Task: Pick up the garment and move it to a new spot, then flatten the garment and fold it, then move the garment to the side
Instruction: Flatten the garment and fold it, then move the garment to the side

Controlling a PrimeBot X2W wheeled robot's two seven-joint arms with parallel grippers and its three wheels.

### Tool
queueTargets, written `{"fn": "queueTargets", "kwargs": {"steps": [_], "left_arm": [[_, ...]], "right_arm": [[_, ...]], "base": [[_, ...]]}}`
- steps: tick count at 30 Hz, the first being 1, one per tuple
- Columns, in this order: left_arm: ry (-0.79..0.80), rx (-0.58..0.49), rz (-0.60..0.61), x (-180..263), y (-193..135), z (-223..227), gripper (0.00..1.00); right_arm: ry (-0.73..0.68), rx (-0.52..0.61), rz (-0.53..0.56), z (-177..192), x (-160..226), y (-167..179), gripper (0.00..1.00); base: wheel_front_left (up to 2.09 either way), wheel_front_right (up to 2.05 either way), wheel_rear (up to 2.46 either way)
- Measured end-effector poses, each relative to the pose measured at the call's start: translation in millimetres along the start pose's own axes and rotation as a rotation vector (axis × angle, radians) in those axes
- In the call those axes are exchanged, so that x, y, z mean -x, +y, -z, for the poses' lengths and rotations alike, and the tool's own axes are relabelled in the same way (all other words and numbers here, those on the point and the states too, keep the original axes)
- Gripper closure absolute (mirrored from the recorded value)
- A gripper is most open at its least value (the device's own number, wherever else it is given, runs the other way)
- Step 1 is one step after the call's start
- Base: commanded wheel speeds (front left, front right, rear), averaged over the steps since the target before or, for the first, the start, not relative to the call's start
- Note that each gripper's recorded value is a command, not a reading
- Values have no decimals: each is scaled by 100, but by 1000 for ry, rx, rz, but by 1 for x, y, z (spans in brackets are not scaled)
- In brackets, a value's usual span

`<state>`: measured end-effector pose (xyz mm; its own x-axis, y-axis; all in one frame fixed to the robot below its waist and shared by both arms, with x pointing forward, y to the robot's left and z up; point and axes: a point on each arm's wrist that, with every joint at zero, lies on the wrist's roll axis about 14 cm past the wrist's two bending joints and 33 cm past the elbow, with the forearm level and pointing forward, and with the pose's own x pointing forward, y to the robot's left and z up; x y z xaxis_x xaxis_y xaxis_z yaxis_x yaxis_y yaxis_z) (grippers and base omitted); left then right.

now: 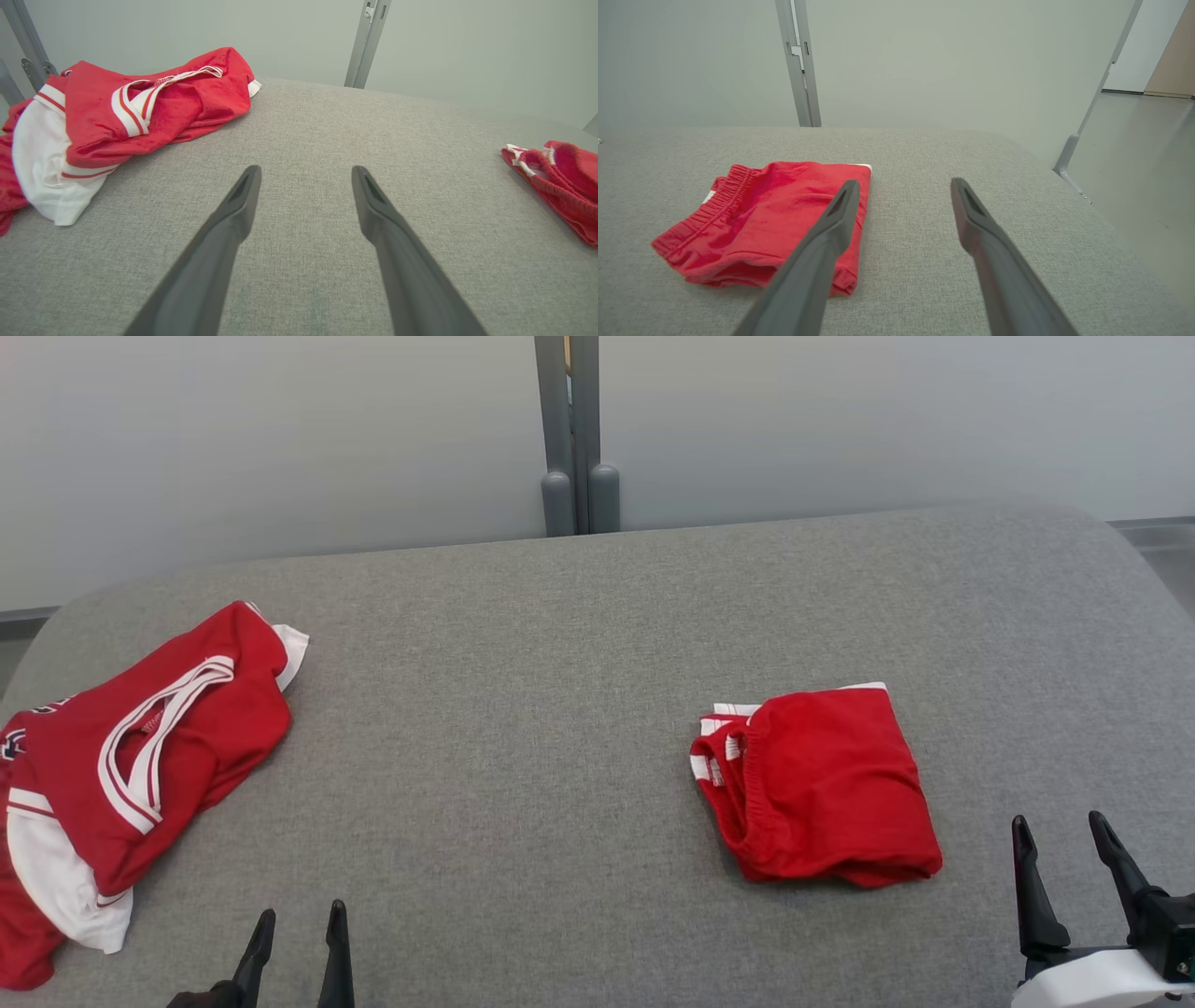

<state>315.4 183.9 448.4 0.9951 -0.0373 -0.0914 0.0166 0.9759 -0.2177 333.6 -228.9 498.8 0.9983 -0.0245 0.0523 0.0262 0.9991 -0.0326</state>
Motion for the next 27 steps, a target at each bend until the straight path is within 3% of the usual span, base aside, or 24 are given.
{"fn": "queueTargets", "kwargs": {"steps": [22,27], "left_arm": [[-4,-9,-2,-2,0,-2,0],[-10,-17,-1,-4,0,-4,0]], "right_arm": [[7,9,0,2,-3,-1,0],[-48,-14,-4,-15,-16,0,0]], "base": [[0,0,0],[0,0,0]]}}
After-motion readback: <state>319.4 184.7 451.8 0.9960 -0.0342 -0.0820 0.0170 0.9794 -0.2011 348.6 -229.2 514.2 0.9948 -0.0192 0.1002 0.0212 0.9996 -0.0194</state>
